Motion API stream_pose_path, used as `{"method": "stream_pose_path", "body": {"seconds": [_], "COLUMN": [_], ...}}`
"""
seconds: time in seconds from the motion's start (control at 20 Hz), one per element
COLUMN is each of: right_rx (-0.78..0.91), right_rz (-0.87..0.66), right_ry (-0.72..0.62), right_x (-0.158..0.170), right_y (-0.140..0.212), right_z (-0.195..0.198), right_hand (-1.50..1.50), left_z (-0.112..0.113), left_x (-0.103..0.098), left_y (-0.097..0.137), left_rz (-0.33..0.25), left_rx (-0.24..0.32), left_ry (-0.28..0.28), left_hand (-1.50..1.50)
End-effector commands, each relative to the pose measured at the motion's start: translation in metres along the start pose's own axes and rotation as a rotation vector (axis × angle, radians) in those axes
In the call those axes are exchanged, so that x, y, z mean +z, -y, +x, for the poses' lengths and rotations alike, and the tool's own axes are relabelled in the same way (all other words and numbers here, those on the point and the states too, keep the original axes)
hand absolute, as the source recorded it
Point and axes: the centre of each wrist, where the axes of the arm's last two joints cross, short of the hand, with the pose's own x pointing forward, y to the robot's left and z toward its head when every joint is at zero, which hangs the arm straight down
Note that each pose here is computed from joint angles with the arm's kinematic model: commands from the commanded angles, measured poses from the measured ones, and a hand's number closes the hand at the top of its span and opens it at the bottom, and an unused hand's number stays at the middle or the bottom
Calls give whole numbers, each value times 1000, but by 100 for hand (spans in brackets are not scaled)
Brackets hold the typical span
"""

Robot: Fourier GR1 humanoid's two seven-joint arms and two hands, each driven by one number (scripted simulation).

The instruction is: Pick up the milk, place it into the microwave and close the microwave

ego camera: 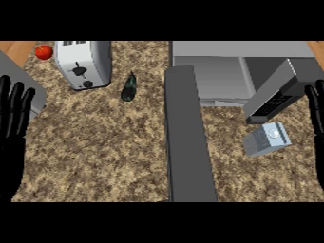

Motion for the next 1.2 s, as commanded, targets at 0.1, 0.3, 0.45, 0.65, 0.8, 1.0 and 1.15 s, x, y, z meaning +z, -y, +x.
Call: {"method": "stream_pose_path", "body": {"seconds": [0.1, 0.3, 0.45, 0.65, 0.8, 1.0, 1.15], "right_rx": [86, 18, 13, 22, 60, 100, 125], "right_rz": [-53, 6, -28, -72, -105, -101, -123], "right_ry": [-12, -59, -76, -117, -140, -165, -193], "right_x": [-5, 3, 2, 11, 14, 24, 30], "right_y": [14, 32, 28, 28, 26, 41, 43], "right_z": [11, 17, 18, 17, 25, 4, -14], "right_hand": [-150, -150, -150, -150, -150, -150, -150], "left_z": [-5, -12, -9, 5, 12, 40, 59], "left_x": [-16, -2, 19, 29, 58, 61, 69], "left_y": [-6, -14, -25, -46, -42, -24, -52], "left_rz": [-46, -63, -72, -78, -94, -75, -102], "left_rx": [7, 218, 217, 224, 244, 222, 218], "left_ry": [4, -74, -89, -78, -106, -86, -94], "left_hand": [-150, -150, -150, -150, -150, -150, -150]}}
